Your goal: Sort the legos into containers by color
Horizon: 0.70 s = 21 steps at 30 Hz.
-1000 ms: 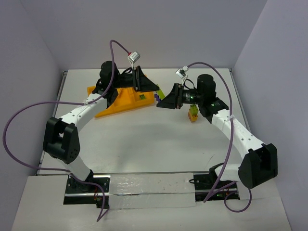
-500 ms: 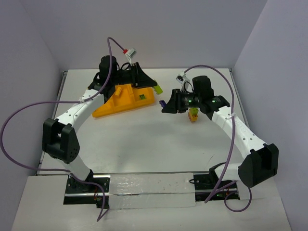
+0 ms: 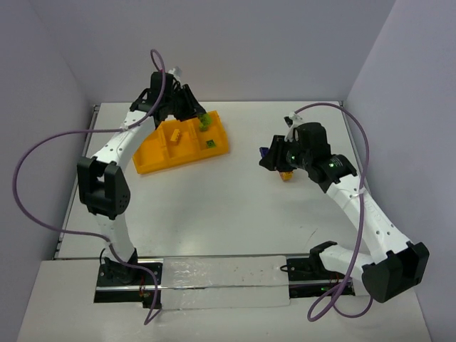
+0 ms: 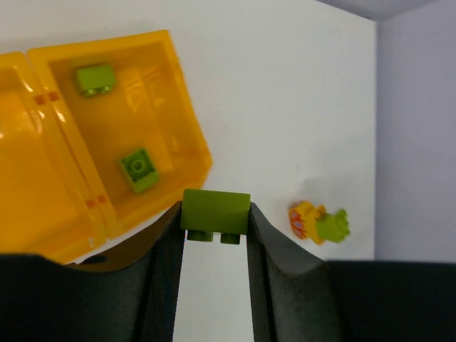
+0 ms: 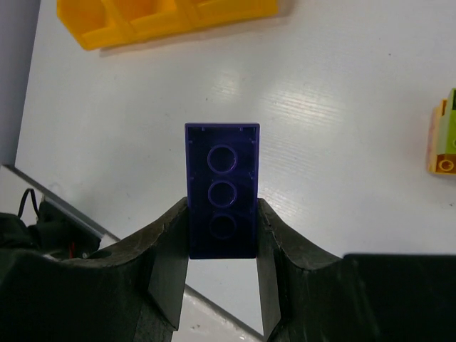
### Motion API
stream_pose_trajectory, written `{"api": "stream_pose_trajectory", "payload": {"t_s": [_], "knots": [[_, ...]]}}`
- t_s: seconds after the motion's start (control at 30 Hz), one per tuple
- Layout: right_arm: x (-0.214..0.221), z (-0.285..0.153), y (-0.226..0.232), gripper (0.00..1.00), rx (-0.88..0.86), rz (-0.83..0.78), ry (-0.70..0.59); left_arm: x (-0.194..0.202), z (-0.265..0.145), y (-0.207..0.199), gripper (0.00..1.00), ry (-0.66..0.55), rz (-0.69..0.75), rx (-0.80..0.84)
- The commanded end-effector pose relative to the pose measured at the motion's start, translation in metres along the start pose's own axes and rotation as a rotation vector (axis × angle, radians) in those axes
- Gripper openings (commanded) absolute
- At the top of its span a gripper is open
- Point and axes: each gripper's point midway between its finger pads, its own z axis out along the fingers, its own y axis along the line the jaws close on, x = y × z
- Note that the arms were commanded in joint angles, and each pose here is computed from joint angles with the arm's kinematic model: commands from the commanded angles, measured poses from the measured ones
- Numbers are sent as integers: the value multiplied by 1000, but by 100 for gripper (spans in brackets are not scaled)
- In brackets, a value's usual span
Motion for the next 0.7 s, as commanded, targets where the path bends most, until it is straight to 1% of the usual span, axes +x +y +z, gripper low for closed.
{"api": "stream_pose_trajectory", "payload": {"t_s": [0.0,0.13,0.17,0.2,0.33,0.47,0.5,0.53,0.6,0.67], "knots": [[-24,-13,-1,0,37,10,-119,-6,27,30,0,-8,16,-147],[-20,-15,-5,0,56,3,-110,-3,45,41,0,-12,21,-186],[-20,-15,-5,0,53,4,-107,-2,48,45,2,-9,22,-194],[-19,-14,-5,0,49,4,-102,-1,51,48,6,-4,24,-204],[-19,-13,-2,0,38,10,-97,1,58,49,25,9,40,-198],[-19,-11,-1,0,30,12,-93,1,61,45,74,12,49,-176],[-20,-11,0,0,26,11,-91,0,61,44,75,9,48,-173],[-19,-10,1,0,19,10,-84,0,59,39,84,10,50,-156],[-17,-7,3,0,6,3,-66,-3,54,29,86,1,61,-133],[-14,-2,6,0,-15,-1,-39,-4,43,13,84,-7,87,-104]]}}
